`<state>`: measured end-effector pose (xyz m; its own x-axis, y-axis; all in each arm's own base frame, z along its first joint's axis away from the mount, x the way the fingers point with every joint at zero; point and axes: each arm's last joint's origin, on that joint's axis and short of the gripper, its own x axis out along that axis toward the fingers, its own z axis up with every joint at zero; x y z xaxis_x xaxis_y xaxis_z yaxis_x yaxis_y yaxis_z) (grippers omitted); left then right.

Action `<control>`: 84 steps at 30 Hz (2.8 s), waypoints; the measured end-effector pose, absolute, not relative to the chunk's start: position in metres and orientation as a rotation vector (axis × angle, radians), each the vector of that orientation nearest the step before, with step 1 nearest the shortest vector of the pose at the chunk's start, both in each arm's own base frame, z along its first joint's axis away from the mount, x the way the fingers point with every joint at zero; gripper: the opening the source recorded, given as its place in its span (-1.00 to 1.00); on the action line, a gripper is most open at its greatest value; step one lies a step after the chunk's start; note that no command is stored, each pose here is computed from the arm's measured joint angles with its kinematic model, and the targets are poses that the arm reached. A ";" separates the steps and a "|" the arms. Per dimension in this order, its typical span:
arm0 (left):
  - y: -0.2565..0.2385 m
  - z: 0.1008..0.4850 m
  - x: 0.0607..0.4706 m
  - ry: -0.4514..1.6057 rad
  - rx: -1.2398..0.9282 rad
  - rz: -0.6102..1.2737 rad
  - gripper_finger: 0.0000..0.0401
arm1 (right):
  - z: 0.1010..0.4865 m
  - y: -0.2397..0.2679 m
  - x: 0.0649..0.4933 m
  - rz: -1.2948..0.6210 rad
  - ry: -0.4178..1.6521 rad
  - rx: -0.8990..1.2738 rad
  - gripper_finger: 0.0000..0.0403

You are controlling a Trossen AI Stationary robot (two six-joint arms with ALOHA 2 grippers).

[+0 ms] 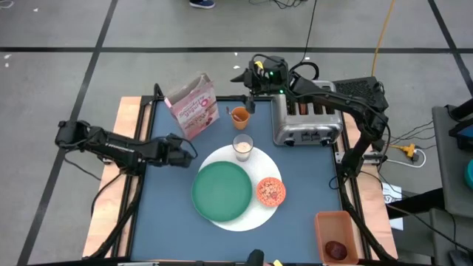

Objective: Arrange a breakfast setting
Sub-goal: Put the bread on the green plate

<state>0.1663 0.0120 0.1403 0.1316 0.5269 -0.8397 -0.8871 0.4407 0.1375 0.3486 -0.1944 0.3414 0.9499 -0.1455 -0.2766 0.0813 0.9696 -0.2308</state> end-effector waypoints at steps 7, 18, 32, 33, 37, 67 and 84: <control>-0.013 0.146 0.170 0.950 -0.452 0.994 0.60 | 0.361 -0.181 0.326 -0.108 0.339 -0.212 0.41; -0.059 0.185 0.187 0.852 -0.337 0.750 0.60 | 0.407 -0.149 0.272 -0.110 0.348 -0.213 0.41; -0.095 0.204 0.185 0.546 -0.074 0.670 0.60 | 0.428 -0.125 0.214 -0.405 0.478 -0.102 0.41; -0.095 0.204 0.185 0.545 -0.077 0.671 0.60 | 0.427 -0.125 0.212 -0.436 0.503 -0.091 0.41; -0.095 0.204 0.185 0.543 -0.082 0.672 0.60 | 0.423 -0.120 0.202 -0.482 0.569 -0.021 0.41; -0.095 0.204 0.185 0.542 -0.085 0.673 0.60 | 0.374 -0.124 0.191 -0.951 0.982 0.462 0.41; -0.095 0.204 0.185 0.542 -0.084 0.673 0.60 | 0.372 -0.128 0.193 -1.009 0.994 0.423 0.41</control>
<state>0.1852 -0.0951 0.2036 0.6494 0.5702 -0.5032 -0.6128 0.7842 0.0978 0.1927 -0.1276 0.3716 0.1674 -0.5048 -0.8469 0.8543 0.5030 -0.1309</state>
